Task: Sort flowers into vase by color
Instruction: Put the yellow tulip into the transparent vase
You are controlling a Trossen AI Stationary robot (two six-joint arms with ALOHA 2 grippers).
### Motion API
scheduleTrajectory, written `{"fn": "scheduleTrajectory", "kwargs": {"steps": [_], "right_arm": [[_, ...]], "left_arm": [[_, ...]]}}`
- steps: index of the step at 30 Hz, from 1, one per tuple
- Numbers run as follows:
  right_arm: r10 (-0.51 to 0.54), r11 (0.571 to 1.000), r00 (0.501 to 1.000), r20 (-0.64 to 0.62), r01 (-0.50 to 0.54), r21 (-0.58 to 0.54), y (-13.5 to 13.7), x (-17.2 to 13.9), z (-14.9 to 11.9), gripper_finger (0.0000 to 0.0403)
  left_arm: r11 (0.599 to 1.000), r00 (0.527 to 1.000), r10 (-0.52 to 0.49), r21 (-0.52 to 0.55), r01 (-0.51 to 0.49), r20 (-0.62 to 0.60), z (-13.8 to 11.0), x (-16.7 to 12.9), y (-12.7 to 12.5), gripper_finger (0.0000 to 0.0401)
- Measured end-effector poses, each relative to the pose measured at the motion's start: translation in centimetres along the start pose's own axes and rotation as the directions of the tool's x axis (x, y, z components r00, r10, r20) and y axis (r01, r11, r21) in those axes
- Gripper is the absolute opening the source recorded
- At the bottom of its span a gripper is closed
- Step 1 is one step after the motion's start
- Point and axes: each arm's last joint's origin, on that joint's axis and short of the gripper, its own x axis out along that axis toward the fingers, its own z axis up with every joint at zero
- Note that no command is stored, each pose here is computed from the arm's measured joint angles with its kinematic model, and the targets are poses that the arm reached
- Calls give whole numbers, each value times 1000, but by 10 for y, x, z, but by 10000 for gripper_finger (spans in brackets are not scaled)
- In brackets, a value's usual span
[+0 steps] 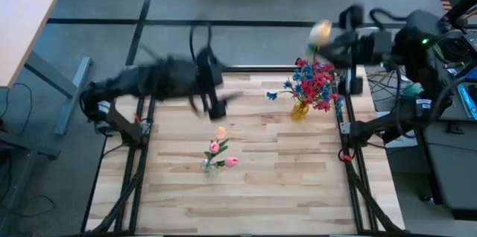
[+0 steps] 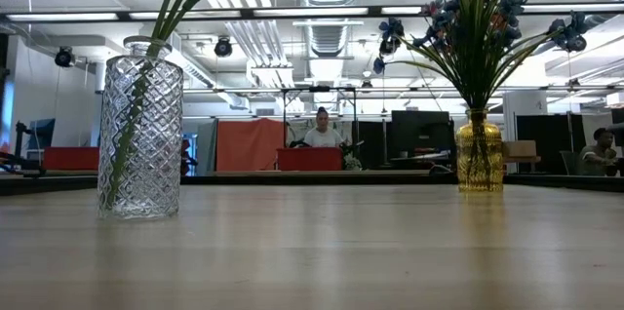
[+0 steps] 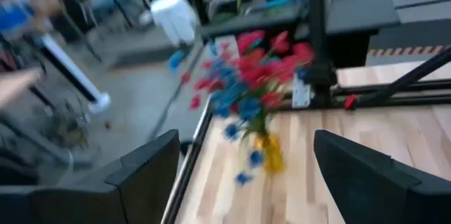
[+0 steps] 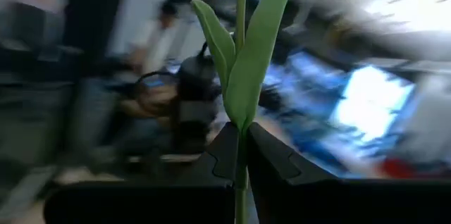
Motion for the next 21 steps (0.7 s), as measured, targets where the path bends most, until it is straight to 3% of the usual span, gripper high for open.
{"fn": "scheduleTrajectory", "kwargs": {"steps": [4,6,8,12,15,21], "right_arm": [[159,983,987,-13,-157,99,24,7,-4,13],[212,968,977,11,-212,136,35,11,-3,13],[249,951,967,52,-254,176,46,16,-2,13],[320,919,944,81,-330,216,70,33,-12,13],[359,896,929,91,-370,247,90,53,-26,13],[383,881,923,44,-379,281,119,83,-52,13]], "left_arm": [[989,989,86,107,-99,119,-13,1,-62,310],[979,970,128,133,-157,207,-15,-10,-80,310],[983,939,137,75,-169,314,-12,-22,-87,310],[999,889,-46,43,30,456,-15,-27,-98,310],[983,845,-181,59,175,503,-20,-17,-106,310],[987,792,-156,70,142,590,-18,-3,-117,310]]}}
